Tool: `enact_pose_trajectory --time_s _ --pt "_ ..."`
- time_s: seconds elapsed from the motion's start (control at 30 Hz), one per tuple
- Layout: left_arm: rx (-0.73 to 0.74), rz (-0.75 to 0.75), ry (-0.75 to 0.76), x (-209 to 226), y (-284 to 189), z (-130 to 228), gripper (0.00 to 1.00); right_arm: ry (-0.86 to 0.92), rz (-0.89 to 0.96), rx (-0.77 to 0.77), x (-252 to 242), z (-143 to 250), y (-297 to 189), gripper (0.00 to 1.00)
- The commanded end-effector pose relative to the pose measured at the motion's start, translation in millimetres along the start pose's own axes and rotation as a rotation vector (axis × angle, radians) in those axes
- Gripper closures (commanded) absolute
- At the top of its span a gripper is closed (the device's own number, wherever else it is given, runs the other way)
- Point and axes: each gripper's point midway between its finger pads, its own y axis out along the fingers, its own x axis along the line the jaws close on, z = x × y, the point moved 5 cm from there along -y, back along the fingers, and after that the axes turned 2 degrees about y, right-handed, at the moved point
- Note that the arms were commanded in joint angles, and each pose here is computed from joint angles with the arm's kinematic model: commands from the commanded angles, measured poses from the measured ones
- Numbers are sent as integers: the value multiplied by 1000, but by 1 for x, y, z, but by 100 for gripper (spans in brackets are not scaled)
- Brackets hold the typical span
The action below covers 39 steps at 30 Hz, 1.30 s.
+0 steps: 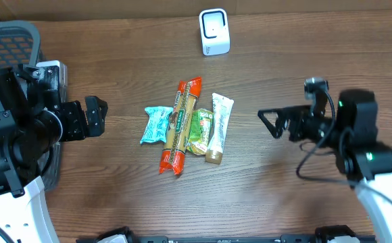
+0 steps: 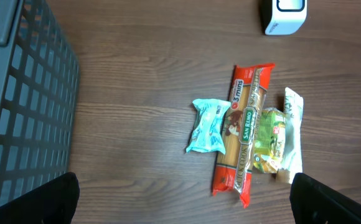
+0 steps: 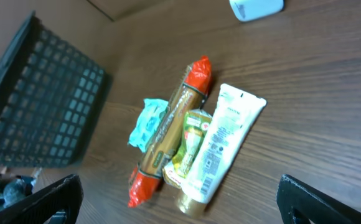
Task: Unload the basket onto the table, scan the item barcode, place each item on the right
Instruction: 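Reach the right gripper over the white conditioner tube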
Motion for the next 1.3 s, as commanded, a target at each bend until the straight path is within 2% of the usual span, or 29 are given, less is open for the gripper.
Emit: enact_pose_trajectory --time_s 0.0,0.17,0.43,0.57,0.7,1.07,1.27 --pt "-2 12 17 -1 0 2 0 -2 55 18 6 -28 17 0" --pt "-2 12 17 -1 0 2 0 31 89 128 0 -30 64 0" --pt "-2 12 17 -1 0 2 1 173 200 320 -28 17 135 1" --pt "-2 12 17 -1 0 2 0 245 229 374 -42 32 153 15" --pt "-2 12 17 -1 0 2 0 251 224 406 -47 42 167 22" --pt "-2 12 17 -1 0 2 0 404 281 394 -58 55 194 22" --pt "-2 12 17 -1 0 2 0 464 245 418 -64 64 210 23"
